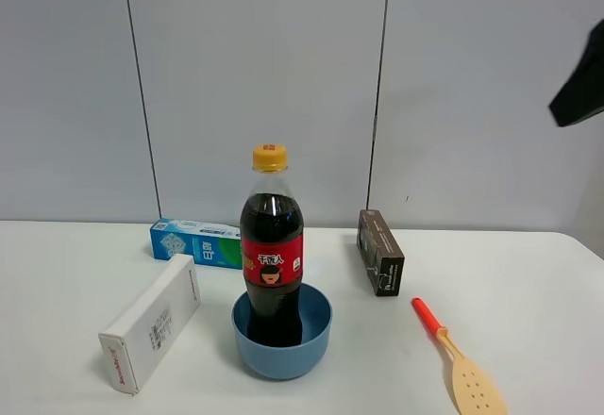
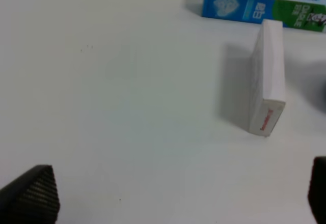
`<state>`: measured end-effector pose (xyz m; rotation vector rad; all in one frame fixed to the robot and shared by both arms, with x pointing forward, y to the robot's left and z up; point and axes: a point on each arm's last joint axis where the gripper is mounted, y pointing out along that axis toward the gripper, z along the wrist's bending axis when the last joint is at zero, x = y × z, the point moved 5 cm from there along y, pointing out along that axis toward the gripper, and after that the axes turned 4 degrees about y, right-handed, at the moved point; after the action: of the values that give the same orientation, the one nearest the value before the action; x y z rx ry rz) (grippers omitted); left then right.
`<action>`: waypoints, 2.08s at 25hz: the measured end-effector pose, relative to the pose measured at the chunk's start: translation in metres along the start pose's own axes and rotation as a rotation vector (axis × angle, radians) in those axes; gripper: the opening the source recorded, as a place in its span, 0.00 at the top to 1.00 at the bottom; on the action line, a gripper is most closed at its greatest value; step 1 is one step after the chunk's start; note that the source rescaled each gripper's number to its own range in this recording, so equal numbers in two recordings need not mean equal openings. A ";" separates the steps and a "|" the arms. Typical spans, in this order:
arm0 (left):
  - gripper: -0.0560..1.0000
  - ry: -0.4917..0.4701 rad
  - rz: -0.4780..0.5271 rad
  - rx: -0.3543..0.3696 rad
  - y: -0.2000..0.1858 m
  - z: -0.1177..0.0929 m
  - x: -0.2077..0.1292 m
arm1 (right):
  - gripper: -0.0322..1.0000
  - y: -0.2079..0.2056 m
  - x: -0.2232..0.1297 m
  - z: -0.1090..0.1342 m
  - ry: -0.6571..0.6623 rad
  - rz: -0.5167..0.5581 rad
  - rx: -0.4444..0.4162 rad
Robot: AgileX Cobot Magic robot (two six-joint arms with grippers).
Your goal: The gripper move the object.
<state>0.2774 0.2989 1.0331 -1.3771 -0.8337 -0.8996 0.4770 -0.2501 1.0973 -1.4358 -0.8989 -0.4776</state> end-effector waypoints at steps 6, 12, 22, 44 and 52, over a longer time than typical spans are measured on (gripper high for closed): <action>0.00 0.000 0.000 0.000 0.000 0.000 0.000 | 0.54 -0.056 -0.031 -0.035 0.112 0.059 -0.167; 0.00 0.000 0.000 0.000 0.000 0.000 0.000 | 0.54 -0.108 -0.058 -0.050 0.188 0.044 -0.305; 0.00 0.000 0.000 0.000 0.000 0.000 0.000 | 0.54 -0.165 -0.090 -0.039 0.325 -0.129 -0.352; 0.00 0.000 0.000 0.000 0.000 0.000 0.000 | 0.54 -0.114 -0.186 0.009 0.296 -0.187 -0.143; 0.00 0.000 0.000 0.000 0.000 0.000 0.000 | 0.54 -0.112 -0.185 0.006 0.335 -0.204 -0.161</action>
<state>0.2774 0.2989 1.0331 -1.3771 -0.8337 -0.8996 0.2785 -0.3006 1.0266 -1.3610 -0.7503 -0.9319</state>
